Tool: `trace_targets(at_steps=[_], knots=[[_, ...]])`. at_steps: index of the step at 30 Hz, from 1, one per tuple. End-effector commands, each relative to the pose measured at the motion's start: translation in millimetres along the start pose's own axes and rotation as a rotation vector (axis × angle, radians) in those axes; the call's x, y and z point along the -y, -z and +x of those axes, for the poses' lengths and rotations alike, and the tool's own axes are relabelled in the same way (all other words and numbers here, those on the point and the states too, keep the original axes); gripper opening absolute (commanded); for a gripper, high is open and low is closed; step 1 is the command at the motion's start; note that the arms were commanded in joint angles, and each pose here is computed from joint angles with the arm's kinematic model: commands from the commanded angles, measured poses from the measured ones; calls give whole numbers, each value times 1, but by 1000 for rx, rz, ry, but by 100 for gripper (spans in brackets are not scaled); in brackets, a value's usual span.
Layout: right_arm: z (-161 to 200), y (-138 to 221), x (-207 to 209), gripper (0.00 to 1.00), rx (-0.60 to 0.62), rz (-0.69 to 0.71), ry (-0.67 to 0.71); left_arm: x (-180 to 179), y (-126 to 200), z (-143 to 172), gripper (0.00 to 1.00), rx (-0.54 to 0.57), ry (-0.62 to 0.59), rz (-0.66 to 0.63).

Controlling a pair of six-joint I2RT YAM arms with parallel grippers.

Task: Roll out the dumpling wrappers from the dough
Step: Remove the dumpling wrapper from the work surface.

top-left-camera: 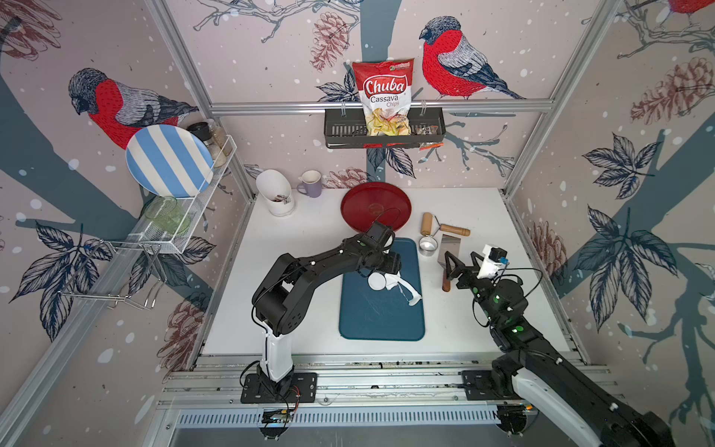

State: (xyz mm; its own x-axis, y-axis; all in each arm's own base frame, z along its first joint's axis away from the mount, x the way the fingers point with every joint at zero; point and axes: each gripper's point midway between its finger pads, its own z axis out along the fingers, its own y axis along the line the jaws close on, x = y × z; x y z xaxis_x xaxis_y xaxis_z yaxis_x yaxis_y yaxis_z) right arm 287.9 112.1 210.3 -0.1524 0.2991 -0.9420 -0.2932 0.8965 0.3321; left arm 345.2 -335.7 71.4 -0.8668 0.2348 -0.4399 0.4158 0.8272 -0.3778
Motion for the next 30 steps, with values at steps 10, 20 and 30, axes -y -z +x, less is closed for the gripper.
trace_targets(at_steps=[10, 20, 30], knots=[[-11, 0, -3, 100, 47, -13, -8, -4, -16, 4, 61, -49, -16, 36], [-11, 0, -3, 100, 48, -14, -9, -7, -24, 10, 55, -75, -13, 38], [-11, 0, -3, 100, 46, -16, -11, -5, -25, 11, 43, -85, -10, 48]])
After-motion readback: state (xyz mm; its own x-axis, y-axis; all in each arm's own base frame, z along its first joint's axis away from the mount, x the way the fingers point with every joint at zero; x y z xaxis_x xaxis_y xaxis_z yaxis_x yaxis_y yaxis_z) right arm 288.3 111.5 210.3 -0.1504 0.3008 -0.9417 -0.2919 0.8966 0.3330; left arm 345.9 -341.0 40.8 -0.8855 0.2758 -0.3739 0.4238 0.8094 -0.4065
